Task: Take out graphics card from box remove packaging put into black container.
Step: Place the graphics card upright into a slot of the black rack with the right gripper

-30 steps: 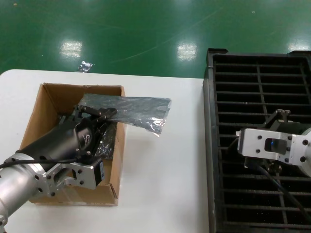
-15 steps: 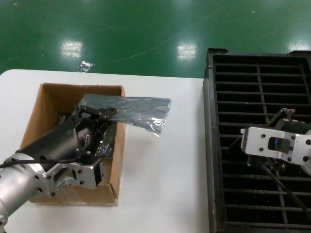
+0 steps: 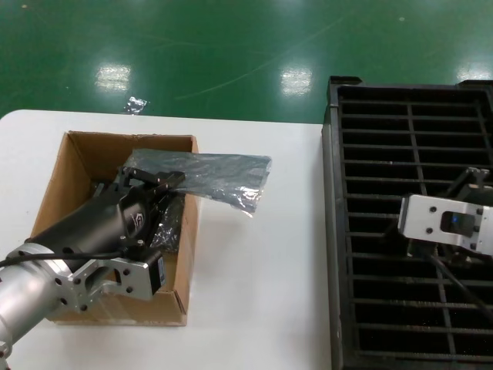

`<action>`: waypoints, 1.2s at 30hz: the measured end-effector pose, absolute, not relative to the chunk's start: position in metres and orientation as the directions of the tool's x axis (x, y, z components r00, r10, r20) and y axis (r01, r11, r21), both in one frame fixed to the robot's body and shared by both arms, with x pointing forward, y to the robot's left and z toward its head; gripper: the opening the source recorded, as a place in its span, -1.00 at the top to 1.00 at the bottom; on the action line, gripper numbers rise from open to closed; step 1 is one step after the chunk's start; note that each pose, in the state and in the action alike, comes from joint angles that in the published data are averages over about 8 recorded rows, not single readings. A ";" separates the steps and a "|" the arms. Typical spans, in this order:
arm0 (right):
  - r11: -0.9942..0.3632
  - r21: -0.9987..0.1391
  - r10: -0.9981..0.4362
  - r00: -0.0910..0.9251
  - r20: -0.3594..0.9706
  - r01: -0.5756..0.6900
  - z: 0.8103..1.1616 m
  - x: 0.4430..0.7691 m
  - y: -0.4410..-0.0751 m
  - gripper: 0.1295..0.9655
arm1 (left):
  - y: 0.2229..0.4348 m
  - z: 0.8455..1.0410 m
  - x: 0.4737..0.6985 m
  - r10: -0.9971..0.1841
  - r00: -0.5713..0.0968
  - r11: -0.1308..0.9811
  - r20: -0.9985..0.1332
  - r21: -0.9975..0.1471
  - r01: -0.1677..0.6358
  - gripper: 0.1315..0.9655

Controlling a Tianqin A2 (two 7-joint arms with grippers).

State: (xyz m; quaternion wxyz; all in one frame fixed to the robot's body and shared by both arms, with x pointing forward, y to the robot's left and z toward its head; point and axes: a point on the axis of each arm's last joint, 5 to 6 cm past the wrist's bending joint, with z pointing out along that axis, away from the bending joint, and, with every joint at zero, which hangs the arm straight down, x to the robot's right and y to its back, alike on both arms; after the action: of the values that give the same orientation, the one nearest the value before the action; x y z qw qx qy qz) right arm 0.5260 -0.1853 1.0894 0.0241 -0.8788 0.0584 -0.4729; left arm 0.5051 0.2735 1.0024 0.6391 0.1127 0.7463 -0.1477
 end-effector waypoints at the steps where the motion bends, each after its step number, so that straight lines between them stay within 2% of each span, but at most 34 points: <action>1: -0.992 -0.097 -0.126 0.543 0.830 -0.081 1.090 0.526 -0.185 0.88 | 0.274 1.002 0.505 -0.021 -0.158 0.931 -0.987 -0.076 0.357 0.98; 36: -0.990 -0.124 -0.138 0.518 0.844 -0.061 1.072 0.526 -0.177 0.88 | 0.274 1.002 0.505 -0.021 -0.158 0.931 -0.987 -0.076 0.357 0.98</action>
State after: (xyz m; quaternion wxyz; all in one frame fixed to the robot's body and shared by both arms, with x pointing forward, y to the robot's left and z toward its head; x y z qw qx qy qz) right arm 0.5255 -0.1765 1.0720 0.0395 -0.8704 0.0570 -0.4875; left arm 0.5051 0.2735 1.0024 0.6391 0.1127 0.7463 -0.1477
